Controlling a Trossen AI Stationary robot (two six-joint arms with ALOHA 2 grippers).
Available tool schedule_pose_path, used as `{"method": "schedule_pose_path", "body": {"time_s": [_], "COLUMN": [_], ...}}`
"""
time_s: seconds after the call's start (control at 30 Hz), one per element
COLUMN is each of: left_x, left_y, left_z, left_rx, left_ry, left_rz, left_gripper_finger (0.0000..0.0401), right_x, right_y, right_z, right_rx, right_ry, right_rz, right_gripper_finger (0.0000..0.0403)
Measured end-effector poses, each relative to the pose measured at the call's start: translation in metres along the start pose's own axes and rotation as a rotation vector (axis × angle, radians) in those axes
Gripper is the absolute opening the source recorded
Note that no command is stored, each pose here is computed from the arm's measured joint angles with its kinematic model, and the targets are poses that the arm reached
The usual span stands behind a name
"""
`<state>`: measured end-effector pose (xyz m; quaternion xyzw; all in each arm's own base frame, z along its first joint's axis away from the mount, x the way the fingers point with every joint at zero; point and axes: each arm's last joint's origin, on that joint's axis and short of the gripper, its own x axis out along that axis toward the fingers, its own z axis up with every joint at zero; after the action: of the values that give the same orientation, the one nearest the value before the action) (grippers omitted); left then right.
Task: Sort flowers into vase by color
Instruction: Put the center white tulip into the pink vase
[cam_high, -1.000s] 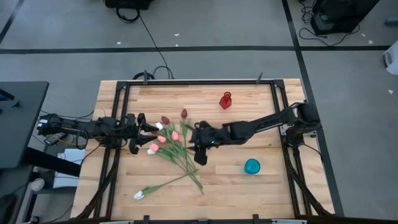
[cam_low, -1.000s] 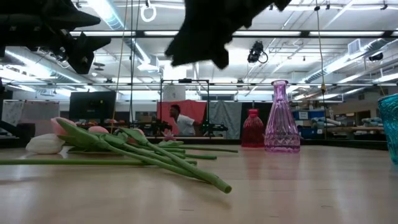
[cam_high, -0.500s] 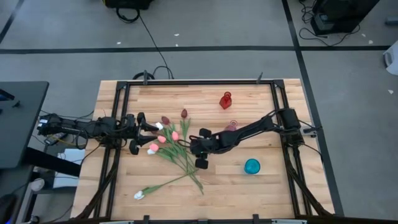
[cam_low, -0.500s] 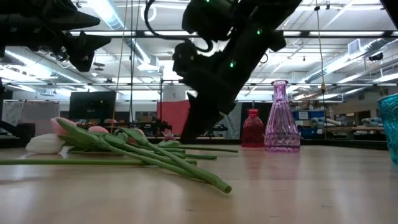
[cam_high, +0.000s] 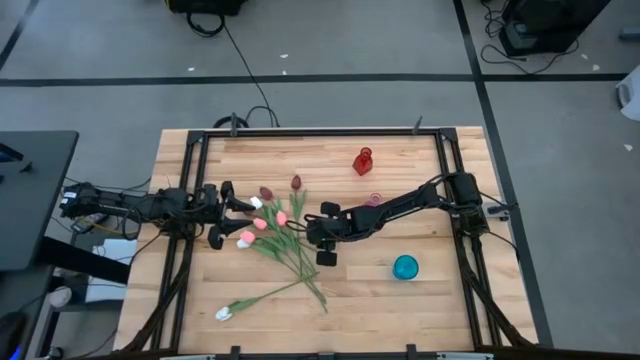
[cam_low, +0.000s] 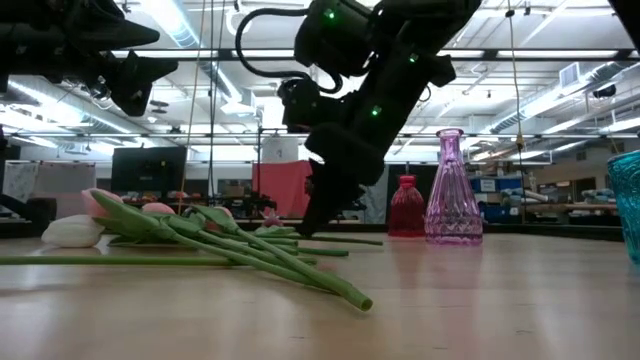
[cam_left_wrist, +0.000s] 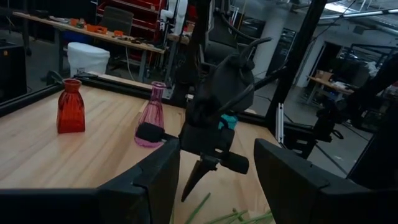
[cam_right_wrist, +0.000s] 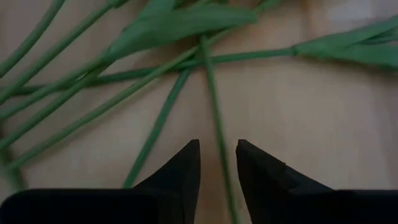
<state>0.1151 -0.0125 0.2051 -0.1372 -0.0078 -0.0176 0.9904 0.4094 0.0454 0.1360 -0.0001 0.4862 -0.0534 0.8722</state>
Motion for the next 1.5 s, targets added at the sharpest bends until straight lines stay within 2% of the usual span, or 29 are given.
{"method": "schedule_pose_path", "body": {"time_s": [0.17,0.4,0.63,0.77,0.97,1.07,1.13,1.23,1.3,1.4,1.5], "left_x": [0.000,0.000,0.000,0.000,0.000,-0.001,-0.001,0.000,0.001,0.006,0.012], "left_y": [0.000,-0.001,-0.001,-0.001,-0.002,-0.002,-0.002,-0.001,0.000,0.001,0.001], "left_z": [0.001,0.002,0.004,0.005,0.009,0.011,0.011,0.011,0.011,0.011,0.012], "left_rx": [-0.001,-0.003,0.001,0.017,0.003,-0.019,-0.037,-0.062,-0.069,-0.080,-0.090], "left_ry": [-0.008,-0.024,-0.036,-0.050,-0.100,-0.116,-0.120,-0.129,-0.134,-0.148,-0.168], "left_rz": [-0.003,-0.007,-0.010,-0.013,-0.007,-0.002,-0.002,0.022,0.062,0.106,0.131], "left_gripper_finger": [0.0211,0.0211,0.0211,0.0211,0.0211,0.0211,0.0211,0.0211,0.0211,0.0211,0.0211], "right_x": [0.005,0.008,-0.013,-0.055,-0.121,-0.145,-0.154,-0.164,-0.165,-0.165,-0.167], "right_y": [-0.001,-0.005,-0.012,-0.022,-0.015,-0.012,-0.014,-0.014,-0.016,-0.021,-0.024], "right_z": [-0.006,-0.009,-0.005,0.007,0.021,0.023,0.024,0.023,0.025,0.026,0.028], "right_rx": [-0.003,0.031,0.063,0.133,0.017,-0.030,-0.036,-0.026,-0.024,0.041,0.072], "right_ry": [0.066,0.102,0.095,0.017,-0.184,-0.245,-0.269,-0.306,-0.321,-0.345,-0.361], "right_rz": [0.055,0.050,0.036,-0.090,-0.274,-0.328,-0.391,-0.577,-0.620,-0.693,-0.712], "right_gripper_finger": [0.0080,0.0016,0.0006,0.0005,0.0003,0.0003,0.0002,0.0003,0.0005,0.0006,0.0007]}}
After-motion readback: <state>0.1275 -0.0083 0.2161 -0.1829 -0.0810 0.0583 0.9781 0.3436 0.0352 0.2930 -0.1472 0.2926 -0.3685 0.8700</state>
